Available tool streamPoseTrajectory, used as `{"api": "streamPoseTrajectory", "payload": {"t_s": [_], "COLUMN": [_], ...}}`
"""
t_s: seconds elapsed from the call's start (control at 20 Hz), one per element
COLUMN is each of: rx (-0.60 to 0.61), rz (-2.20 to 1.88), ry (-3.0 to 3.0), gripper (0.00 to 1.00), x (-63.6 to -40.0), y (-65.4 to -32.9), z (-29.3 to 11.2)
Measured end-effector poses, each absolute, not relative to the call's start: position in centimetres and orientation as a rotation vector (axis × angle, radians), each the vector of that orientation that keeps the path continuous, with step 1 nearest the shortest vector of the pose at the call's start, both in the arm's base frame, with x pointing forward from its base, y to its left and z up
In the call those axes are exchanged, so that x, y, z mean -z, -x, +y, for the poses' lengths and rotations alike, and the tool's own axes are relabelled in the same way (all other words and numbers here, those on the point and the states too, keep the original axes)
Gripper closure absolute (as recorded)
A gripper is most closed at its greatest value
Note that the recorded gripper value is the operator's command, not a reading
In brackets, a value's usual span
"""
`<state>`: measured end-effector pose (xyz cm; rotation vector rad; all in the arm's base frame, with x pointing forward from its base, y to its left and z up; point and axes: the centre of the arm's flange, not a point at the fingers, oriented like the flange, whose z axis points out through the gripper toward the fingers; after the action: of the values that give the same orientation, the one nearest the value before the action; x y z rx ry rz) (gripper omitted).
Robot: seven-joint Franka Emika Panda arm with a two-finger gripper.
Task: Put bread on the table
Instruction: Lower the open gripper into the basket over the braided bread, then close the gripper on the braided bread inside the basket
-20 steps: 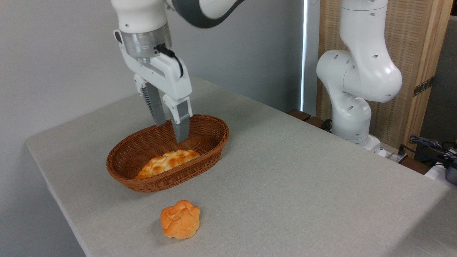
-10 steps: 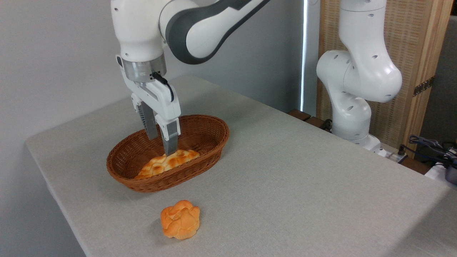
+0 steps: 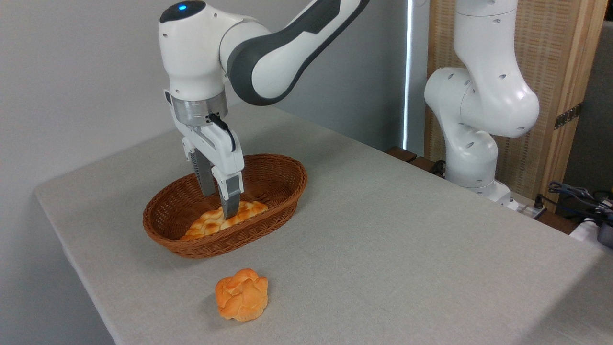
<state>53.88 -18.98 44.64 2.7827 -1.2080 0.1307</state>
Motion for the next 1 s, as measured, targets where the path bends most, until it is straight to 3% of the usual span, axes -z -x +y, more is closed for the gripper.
{"api": "streamPoseTrajectory", "payload": {"t_s": [0.8,1.0], "rx": [-0.113,-0.161], "rz": [-1.377,-1.377], "ry": [-2.782,-2.785], "gripper": [0.0,0.0], "x": [-44.23,-44.52], "y": [-53.85,-54.16], "z": [-18.6,-18.66]}}
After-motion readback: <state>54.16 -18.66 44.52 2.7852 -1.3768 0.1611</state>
